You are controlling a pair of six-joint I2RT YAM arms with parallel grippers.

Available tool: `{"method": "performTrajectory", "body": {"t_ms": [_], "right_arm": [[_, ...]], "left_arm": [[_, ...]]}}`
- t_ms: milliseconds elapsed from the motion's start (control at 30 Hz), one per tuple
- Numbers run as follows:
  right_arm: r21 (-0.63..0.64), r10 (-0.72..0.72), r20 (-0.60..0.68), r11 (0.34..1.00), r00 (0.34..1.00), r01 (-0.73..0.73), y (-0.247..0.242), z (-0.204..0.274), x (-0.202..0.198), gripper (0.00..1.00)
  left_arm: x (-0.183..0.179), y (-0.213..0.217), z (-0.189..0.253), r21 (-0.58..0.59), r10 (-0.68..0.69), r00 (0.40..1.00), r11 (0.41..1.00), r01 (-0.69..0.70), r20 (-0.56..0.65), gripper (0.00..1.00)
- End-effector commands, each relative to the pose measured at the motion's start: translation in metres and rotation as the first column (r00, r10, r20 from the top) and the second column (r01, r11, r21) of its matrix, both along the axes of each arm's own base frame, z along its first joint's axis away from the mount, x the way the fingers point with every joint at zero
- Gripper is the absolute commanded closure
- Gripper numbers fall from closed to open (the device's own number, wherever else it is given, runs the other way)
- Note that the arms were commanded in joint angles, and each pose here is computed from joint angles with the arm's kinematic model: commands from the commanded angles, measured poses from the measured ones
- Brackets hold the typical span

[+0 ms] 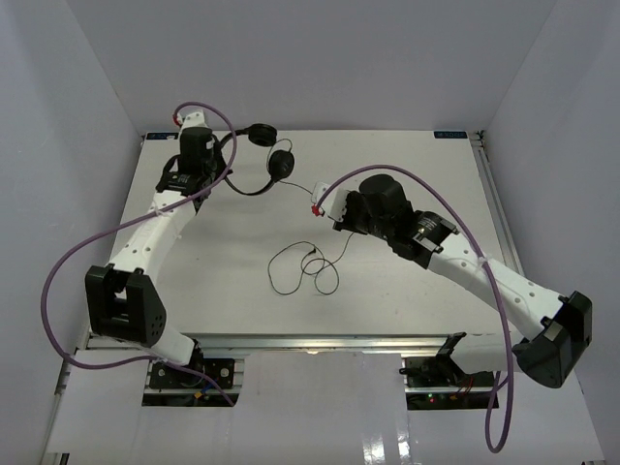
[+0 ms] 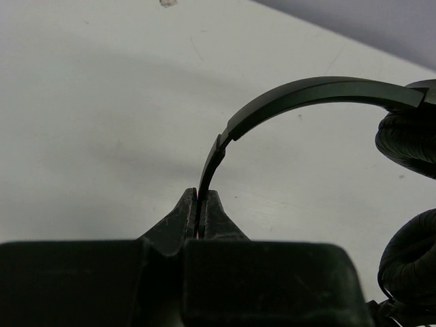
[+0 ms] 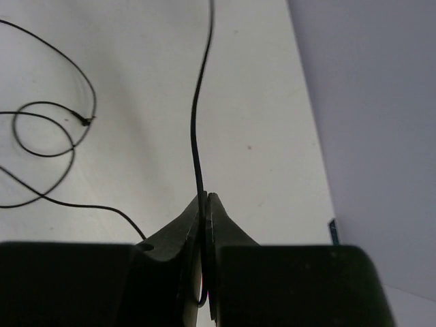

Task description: Wrap the headphones

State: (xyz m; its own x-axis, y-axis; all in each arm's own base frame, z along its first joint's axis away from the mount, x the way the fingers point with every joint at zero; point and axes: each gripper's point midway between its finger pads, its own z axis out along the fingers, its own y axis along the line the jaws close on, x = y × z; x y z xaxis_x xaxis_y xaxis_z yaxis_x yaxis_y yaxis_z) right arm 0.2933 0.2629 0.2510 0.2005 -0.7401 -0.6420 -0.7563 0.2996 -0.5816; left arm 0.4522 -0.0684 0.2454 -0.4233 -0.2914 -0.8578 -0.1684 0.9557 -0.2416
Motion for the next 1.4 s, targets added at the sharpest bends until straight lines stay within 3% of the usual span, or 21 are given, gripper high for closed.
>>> {"method": "performTrajectory", "body": {"t_ms": [0,233,400,633,900,1067,1233,1367], "right_arm": [[-0.103,-0.091,0.279,0.987,0.956,0.125,-0.029,0.054,0.023,0.92],[-0.042,-0.062,0.426,0.995,0.902,0.088,-0.011,0.102,0.035,0.92],[0.025,0.002,0.389,1.0,0.921,-0.013,0.015,0.1,0.032,0.92],[0.068,0.01,0.346,0.997,0.938,-0.036,0.027,0.087,0.043,0.92],[0.148,0.07,0.259,0.983,0.963,-0.111,0.035,0.072,0.05,0.92],[0.232,0.069,0.172,0.967,0.983,-0.109,0.035,0.067,0.068,0.92],[0.327,0.1,0.015,0.94,0.995,-0.099,0.027,0.044,0.08,0.92],[0.433,0.25,-0.147,0.886,0.957,-0.165,0.041,0.02,0.061,0.92]], "left_arm": [[-0.001,-0.018,-0.005,0.134,-0.061,0.998,0.989,0.057,0.026,1.0],[-0.031,-0.071,-0.057,0.184,-0.278,0.958,0.94,0.287,-0.076,1.0],[-0.059,-0.1,-0.062,0.152,-0.431,0.899,0.886,0.438,-0.08,1.0],[-0.096,-0.122,-0.045,0.104,-0.604,0.797,0.791,0.603,-0.027,1.0],[-0.137,-0.145,-0.016,0.053,-0.761,0.646,0.648,0.76,0.058,1.0],[-0.156,-0.151,-0.001,0.028,-0.8,0.591,0.596,0.802,0.102,1.0],[-0.17,-0.157,0.027,-0.008,-0.811,0.558,0.565,0.825,0.175,1.0],[-0.172,-0.16,0.06,-0.032,-0.792,0.559,0.57,0.821,0.244,1.0]]}}
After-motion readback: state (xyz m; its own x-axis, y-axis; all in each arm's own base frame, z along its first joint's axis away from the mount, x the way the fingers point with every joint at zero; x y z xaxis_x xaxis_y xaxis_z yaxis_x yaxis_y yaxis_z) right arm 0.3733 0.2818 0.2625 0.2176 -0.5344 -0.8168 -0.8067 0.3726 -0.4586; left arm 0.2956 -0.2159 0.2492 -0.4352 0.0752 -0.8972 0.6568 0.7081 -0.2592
